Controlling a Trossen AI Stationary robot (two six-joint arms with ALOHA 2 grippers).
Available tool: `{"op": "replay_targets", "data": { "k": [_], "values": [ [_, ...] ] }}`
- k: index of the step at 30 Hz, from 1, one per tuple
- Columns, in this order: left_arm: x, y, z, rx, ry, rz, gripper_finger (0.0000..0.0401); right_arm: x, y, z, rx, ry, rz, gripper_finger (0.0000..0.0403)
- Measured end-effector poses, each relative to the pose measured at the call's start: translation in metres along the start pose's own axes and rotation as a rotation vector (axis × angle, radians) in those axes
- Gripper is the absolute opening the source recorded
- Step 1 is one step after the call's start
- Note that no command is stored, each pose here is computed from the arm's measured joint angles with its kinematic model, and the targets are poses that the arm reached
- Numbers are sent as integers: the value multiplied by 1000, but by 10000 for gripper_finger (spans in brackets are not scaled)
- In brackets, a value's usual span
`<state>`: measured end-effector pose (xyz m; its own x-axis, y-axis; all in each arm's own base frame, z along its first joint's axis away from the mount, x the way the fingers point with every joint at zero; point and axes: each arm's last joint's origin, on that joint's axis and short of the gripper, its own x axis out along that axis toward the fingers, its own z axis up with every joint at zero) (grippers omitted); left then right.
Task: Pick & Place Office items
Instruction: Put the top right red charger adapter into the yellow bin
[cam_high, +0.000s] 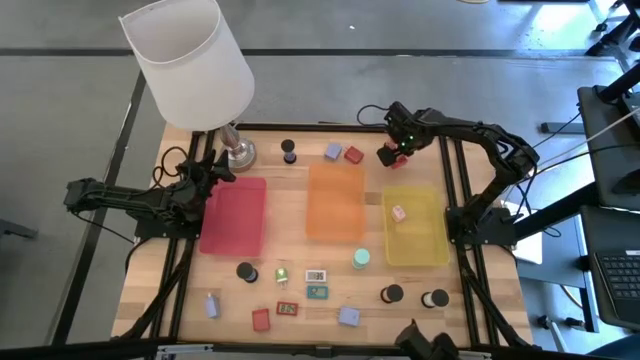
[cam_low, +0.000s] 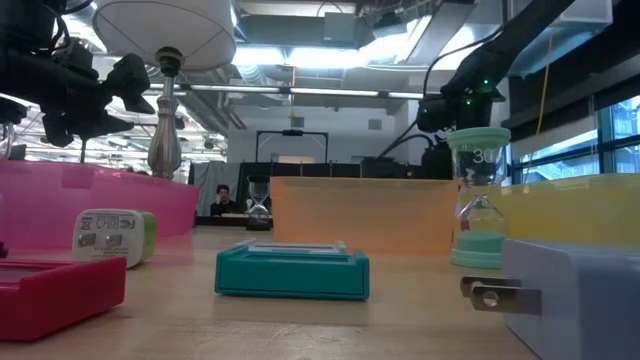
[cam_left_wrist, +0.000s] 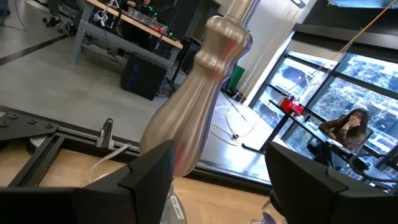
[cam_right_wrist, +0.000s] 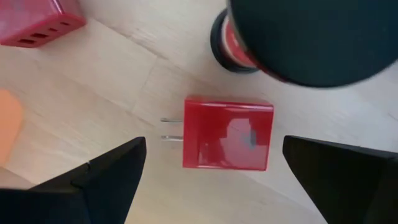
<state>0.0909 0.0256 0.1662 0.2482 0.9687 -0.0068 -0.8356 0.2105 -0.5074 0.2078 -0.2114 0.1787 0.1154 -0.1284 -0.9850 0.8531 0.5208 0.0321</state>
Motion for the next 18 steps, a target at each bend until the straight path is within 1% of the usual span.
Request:
{"op": "replay_targets", "data": {
  "k": [4, 11, 18],
  "values": [
    [0, 0, 0, 0, 0, 0, 246, 0, 0, 1, -60, -15, -2, 381],
    [0, 0, 0, 0, 0, 0, 246, 0, 1, 5, -84, -56, -8, 381],
    [0, 0, 0, 0, 0, 0, 246, 0, -3, 6, -52, -54, -2, 382]
  ]
}}
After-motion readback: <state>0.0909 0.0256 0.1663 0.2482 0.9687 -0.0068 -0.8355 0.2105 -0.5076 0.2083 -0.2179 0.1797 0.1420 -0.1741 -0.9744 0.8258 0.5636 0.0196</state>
